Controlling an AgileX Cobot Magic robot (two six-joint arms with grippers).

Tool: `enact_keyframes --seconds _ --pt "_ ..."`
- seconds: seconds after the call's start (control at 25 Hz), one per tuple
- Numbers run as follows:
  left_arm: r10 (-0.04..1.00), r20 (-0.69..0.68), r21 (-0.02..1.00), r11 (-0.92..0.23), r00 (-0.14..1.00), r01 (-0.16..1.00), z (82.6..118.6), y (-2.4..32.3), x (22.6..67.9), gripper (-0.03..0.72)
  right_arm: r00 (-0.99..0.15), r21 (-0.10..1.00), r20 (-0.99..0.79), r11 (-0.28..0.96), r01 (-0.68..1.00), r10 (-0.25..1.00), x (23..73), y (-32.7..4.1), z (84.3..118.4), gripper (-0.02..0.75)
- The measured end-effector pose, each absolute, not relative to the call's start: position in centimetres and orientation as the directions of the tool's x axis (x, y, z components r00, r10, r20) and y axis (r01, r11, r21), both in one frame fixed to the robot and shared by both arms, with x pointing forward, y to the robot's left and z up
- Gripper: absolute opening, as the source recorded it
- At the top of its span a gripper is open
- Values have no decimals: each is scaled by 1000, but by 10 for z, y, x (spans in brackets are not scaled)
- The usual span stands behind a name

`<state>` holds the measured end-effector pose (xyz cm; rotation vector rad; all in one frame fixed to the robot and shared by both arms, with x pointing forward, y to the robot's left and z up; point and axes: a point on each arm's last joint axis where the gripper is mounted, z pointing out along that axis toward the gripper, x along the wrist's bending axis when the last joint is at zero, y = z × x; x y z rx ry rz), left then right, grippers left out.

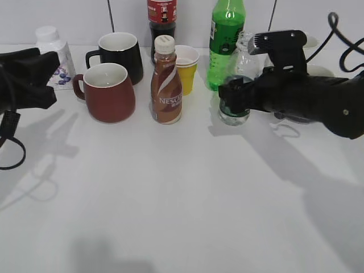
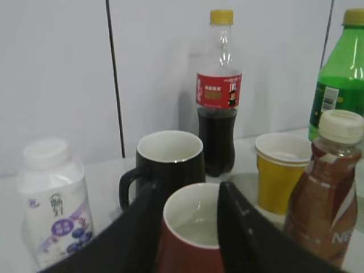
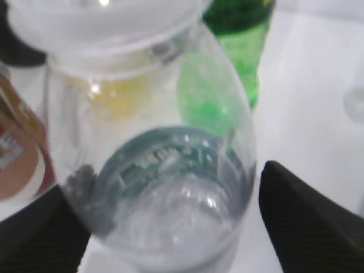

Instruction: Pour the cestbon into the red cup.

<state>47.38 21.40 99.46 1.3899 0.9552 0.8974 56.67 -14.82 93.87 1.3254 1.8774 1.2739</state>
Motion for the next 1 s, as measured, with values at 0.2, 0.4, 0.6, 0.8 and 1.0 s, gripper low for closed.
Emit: enact_keyframes --seconds 0.2,0.4,0.6,0.8,1.0 --pt "936 -44 991 -3 351 133 1002 219 464 258 -365 842 116 103 530 924 557 -153 948 660" --pt "948 -83 967 2 308 256 1021 225 456 258 -356 805 108 129 580 928 549 -156 956 655" --pt "952 -105 901 -32 288 434 1049 227 448 258 -356 759 83 173 628 931 540 -160 962 647" --pt "953 -120 769 -87 277 633 1072 232 427 258 -345 676 60 216 705 937 523 -166 974 636" --pt "954 -119 579 -158 275 800 1089 241 393 258 -378 584 23 294 756 926 496 -169 995 622"
